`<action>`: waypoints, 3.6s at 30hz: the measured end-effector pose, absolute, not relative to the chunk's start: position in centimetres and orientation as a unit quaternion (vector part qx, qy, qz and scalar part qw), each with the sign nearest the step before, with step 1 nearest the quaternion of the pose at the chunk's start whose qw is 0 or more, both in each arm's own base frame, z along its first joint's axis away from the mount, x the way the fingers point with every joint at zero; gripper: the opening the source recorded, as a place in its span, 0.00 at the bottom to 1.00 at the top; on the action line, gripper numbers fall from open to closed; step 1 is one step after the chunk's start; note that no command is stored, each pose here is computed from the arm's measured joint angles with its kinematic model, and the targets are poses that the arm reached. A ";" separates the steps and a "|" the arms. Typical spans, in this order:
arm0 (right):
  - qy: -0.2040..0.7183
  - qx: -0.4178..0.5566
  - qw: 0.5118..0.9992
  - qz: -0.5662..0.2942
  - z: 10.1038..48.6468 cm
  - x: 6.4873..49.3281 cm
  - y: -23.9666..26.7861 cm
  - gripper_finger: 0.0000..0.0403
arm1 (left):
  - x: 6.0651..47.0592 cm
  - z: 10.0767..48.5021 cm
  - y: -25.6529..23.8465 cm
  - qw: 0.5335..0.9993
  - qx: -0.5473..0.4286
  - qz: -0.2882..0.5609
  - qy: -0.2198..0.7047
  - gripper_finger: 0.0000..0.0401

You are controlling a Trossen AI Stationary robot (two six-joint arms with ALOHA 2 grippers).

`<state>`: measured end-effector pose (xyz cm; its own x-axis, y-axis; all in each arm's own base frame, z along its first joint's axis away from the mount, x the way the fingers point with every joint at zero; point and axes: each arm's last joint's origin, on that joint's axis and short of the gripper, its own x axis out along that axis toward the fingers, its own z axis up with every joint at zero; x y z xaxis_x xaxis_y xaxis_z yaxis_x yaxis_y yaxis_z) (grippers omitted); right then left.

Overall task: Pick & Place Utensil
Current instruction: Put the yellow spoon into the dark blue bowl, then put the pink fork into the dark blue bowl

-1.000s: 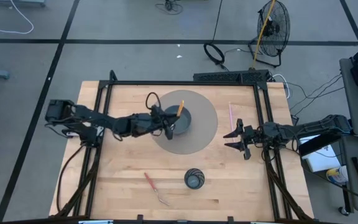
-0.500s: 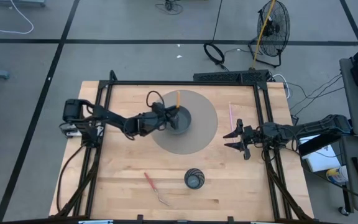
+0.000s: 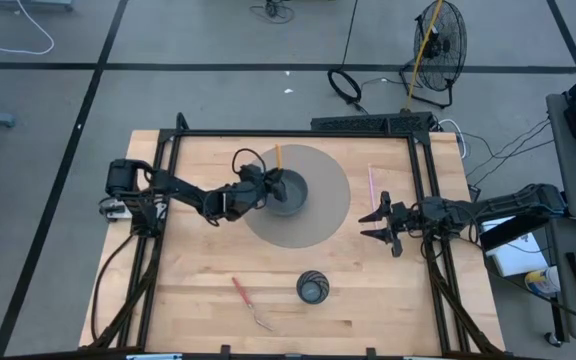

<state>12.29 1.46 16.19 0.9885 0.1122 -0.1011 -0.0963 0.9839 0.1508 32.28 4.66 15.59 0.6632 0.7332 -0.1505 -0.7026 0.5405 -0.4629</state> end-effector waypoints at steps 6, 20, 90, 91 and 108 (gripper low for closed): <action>0.048 0.069 0.995 0.053 16.3 12.3 1.5 0.39 | 32.2 15.5 5.1 0.874 -0.240 0.421 -0.025 0.12; 0.044 0.065 0.997 0.028 16.3 12.3 1.3 0.39 | 31.8 14.7 6.9 0.875 -0.250 0.414 0.016 0.15; 0.055 0.064 0.996 0.028 16.1 12.4 1.3 0.39 | 33.5 13.4 8.2 0.870 -0.209 0.436 0.100 0.28; 0.055 0.065 0.996 0.028 16.1 12.4 1.3 0.39 | 33.5 13.5 8.2 0.872 -0.202 0.434 0.103 0.28; 0.061 0.071 0.995 0.028 16.0 12.5 1.3 0.39 | 28.9 22.1 4.6 0.929 -0.040 0.286 0.232 0.28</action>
<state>12.45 1.34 16.00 0.9910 0.0636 -0.1177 -0.0462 0.9883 0.1451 28.95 4.64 22.09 0.7287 0.5124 -0.4543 -0.5498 0.8333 0.0579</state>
